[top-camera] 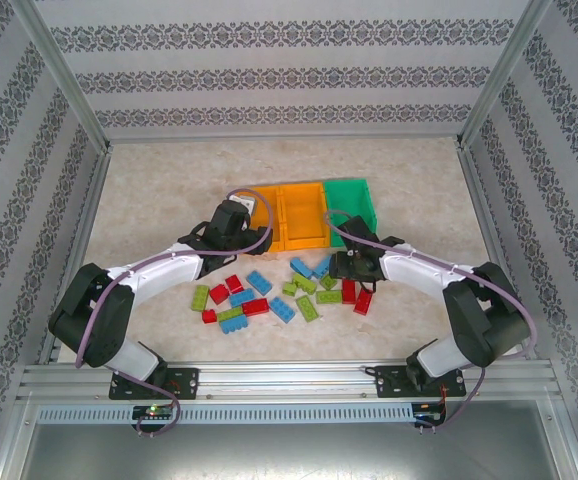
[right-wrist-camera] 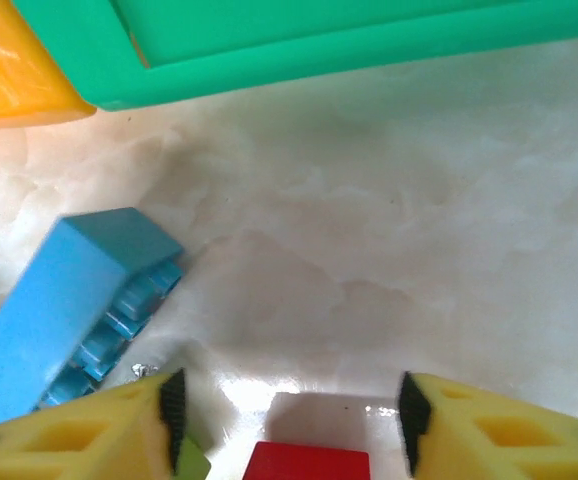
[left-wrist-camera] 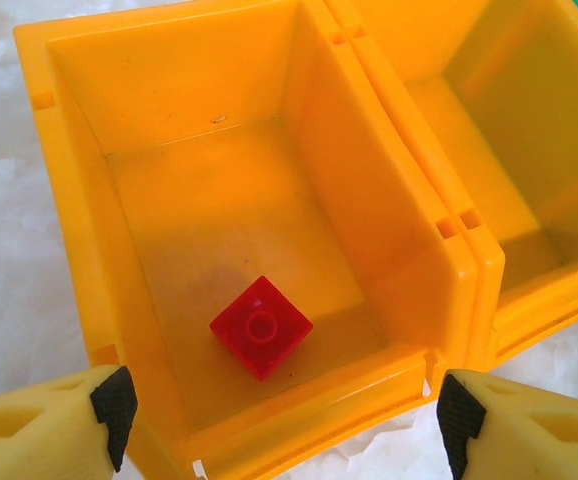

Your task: Sort the legos into containers by color

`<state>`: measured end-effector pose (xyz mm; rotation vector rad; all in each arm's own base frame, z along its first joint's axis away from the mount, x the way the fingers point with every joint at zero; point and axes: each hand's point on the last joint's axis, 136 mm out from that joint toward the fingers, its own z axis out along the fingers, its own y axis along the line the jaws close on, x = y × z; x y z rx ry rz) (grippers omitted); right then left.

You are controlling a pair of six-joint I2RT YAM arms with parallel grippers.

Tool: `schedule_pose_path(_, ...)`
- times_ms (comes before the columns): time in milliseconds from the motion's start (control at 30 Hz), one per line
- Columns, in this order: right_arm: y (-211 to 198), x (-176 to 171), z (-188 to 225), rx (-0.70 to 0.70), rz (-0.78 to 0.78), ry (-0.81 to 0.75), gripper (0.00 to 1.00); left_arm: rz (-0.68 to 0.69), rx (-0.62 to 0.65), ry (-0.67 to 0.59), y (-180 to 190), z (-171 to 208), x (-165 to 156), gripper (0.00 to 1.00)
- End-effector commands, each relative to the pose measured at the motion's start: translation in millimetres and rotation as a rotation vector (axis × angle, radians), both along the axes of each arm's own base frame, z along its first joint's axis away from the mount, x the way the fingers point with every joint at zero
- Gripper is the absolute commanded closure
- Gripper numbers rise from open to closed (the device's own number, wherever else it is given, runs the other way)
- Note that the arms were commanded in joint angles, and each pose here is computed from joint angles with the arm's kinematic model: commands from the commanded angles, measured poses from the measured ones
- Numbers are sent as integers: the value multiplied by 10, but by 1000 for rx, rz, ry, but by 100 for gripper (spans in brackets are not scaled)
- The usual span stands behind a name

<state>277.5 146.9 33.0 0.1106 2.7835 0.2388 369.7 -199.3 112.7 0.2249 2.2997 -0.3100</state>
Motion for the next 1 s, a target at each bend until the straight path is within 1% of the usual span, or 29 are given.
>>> schedule_pose_path(0,-37,-39,25,-3,13,-1,32,-21,-15,-33,-58,88,-16,19)
schedule_pose_path(100,45,-22,78,50,9,-16,26,-21,-16,-29,-61,77,-22,19)
schedule_pose_path(200,173,1,176,99,48,-56,23,-21,-16,-28,-58,71,-30,19)
schedule_pose_path(267,231,3,204,102,83,-63,21,-20,-15,-27,-56,65,-31,19)
schedule_pose_path(367,265,9,176,108,79,-40,18,-19,-15,-25,-51,57,-33,19)
schedule_pose_path(433,291,29,153,132,49,-31,18,-17,-18,-25,-48,59,-41,19)
schedule_pose_path(567,446,100,185,227,10,-27,18,-13,-17,-26,-37,55,-50,19)
schedule_pose_path(667,502,174,231,256,-13,-40,18,-14,-13,-23,-30,37,-60,18)
schedule_pose_path(833,506,238,173,239,-38,-25,20,-12,-15,-26,-29,38,-58,18)
schedule_pose_path(967,478,230,35,188,-41,26,27,-12,-10,-31,-13,54,-68,17)
